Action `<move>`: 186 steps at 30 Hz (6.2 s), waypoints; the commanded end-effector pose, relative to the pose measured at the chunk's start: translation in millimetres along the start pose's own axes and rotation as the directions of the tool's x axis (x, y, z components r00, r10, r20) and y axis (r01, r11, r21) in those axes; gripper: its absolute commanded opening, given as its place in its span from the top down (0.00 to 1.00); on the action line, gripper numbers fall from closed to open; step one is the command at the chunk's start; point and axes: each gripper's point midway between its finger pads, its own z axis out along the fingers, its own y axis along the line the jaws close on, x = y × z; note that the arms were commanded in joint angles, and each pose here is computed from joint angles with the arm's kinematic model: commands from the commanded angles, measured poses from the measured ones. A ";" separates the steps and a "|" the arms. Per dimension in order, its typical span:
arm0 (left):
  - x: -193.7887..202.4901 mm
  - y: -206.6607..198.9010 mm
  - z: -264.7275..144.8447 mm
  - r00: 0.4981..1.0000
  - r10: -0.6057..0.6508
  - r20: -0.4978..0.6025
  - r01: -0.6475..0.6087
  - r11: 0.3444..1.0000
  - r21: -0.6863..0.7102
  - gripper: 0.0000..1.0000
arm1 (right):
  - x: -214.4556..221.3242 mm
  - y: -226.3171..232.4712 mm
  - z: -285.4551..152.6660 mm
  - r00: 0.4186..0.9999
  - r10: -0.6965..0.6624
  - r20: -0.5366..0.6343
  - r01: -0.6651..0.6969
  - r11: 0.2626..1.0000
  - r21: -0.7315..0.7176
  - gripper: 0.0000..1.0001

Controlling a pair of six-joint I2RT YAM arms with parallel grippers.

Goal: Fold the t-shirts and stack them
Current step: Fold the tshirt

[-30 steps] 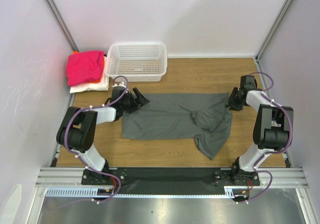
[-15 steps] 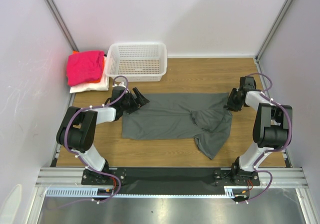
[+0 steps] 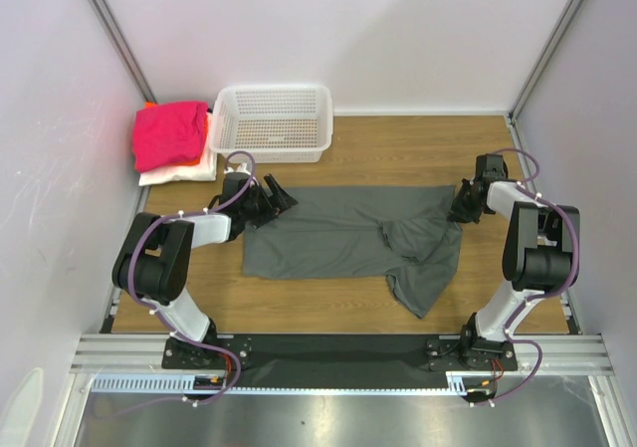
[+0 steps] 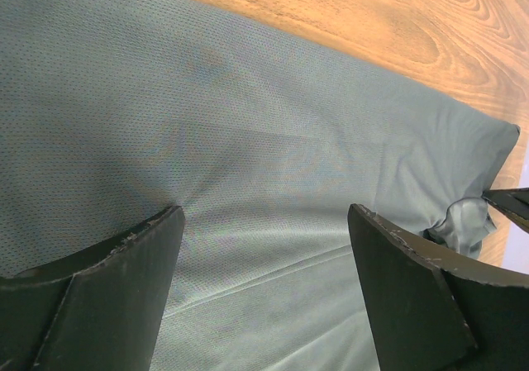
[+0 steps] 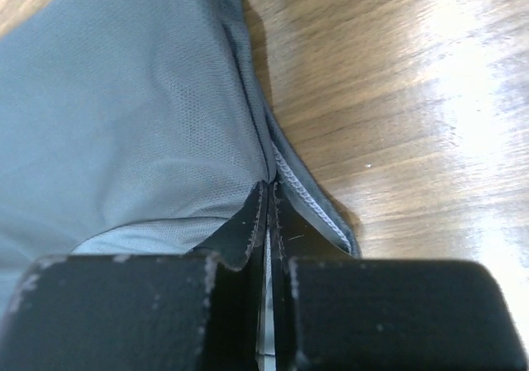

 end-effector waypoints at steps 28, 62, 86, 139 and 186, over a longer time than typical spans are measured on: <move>-42.6 -18.0 -65.8 0.979 0.187 0.085 -0.177 0.977 -0.115 0.13 | -85.1 44.1 -57.0 0.979 -0.016 0.202 0.044 0.990 -0.137 0.59; -37.6 71.4 -64.0 0.985 0.051 0.166 0.014 0.930 -0.367 0.47 | -66.8 59.7 31.4 0.988 -0.117 0.101 0.130 0.982 -0.134 0.63; -42.6 82.7 -84.6 0.982 0.081 0.170 -0.004 0.913 -0.408 1.00 | -64.5 44.8 36.9 0.991 -0.102 0.083 0.109 0.991 -0.076 0.64; -82.9 39.3 35.8 0.990 0.115 0.081 -0.089 0.959 -0.268 0.70 | -61.5 54.3 34.9 0.992 -0.014 0.124 0.020 0.999 -0.050 0.60; 19.6 25.4 -139.8 0.979 -0.079 0.189 0.116 0.974 -0.197 0.33 | 68.5 31.9 -131.2 0.974 0.191 0.121 -0.162 0.963 -0.214 0.18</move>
